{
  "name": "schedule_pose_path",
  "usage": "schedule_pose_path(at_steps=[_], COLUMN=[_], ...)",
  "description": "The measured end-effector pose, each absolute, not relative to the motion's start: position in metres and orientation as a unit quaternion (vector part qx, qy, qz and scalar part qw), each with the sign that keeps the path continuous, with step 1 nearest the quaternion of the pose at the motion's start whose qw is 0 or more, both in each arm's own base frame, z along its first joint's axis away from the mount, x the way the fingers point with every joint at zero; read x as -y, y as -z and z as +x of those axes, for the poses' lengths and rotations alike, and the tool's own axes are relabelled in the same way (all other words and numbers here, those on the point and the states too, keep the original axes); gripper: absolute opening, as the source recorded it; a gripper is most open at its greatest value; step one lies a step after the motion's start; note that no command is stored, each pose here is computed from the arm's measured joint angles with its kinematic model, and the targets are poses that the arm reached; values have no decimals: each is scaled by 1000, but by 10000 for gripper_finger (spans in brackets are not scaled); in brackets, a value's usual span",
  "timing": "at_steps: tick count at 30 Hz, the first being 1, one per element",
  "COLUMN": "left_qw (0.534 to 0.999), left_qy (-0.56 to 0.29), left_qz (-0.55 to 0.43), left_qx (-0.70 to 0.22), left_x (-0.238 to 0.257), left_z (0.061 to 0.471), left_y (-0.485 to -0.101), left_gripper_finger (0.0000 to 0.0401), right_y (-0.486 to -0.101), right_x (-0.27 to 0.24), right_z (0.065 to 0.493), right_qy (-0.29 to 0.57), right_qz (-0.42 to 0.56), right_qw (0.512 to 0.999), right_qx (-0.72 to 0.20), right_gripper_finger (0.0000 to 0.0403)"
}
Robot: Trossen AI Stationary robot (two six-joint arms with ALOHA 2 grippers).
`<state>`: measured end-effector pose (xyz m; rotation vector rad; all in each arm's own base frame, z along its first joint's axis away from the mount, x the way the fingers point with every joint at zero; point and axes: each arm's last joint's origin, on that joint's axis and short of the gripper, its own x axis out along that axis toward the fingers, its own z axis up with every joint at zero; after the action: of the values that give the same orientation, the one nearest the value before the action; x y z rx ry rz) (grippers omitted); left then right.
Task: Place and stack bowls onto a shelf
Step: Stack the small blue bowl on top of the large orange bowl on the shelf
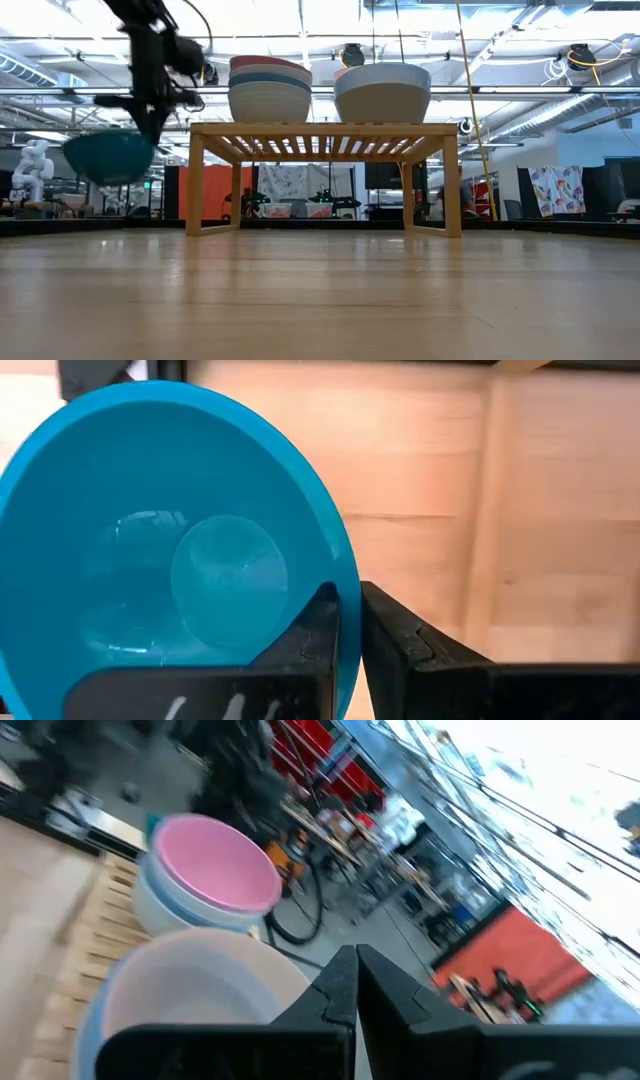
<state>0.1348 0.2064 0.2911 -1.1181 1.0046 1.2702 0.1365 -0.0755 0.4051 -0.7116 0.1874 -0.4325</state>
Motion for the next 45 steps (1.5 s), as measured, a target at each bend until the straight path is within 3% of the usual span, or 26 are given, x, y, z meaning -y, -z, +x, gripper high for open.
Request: schedule_pose_path(at_steps=[5, 16, 26, 36, 45], left_qw=[610, 735, 849, 858, 857], left_qy=[-531, -478, -285, -109, -3], left_qz=[-451, -367, -282, -295, -256], left_qx=[-377, -311, -345, -407, -447], left_x=[-174, -110, -72, -38, -12], left_z=[121, 96, 94, 108, 144], left_y=[-325, -369, -380, -376, -371], left_gripper_finger=[26, 26, 25, 25, 25], right_y=[-405, -405, -405, -405, -393], right_x=[78, 78, 78, 78, 74], right_z=[135, 135, 135, 135, 150], right_qy=[256, 264, 269, 270, 195], right_qz=[-341, -305, -248, -167, -93], right_qw=[898, 910, 927, 946, 973], right_qx=[-109, -100, -83, -61, -86], right_gripper_finger=[0, 0, 0, 0, 0])
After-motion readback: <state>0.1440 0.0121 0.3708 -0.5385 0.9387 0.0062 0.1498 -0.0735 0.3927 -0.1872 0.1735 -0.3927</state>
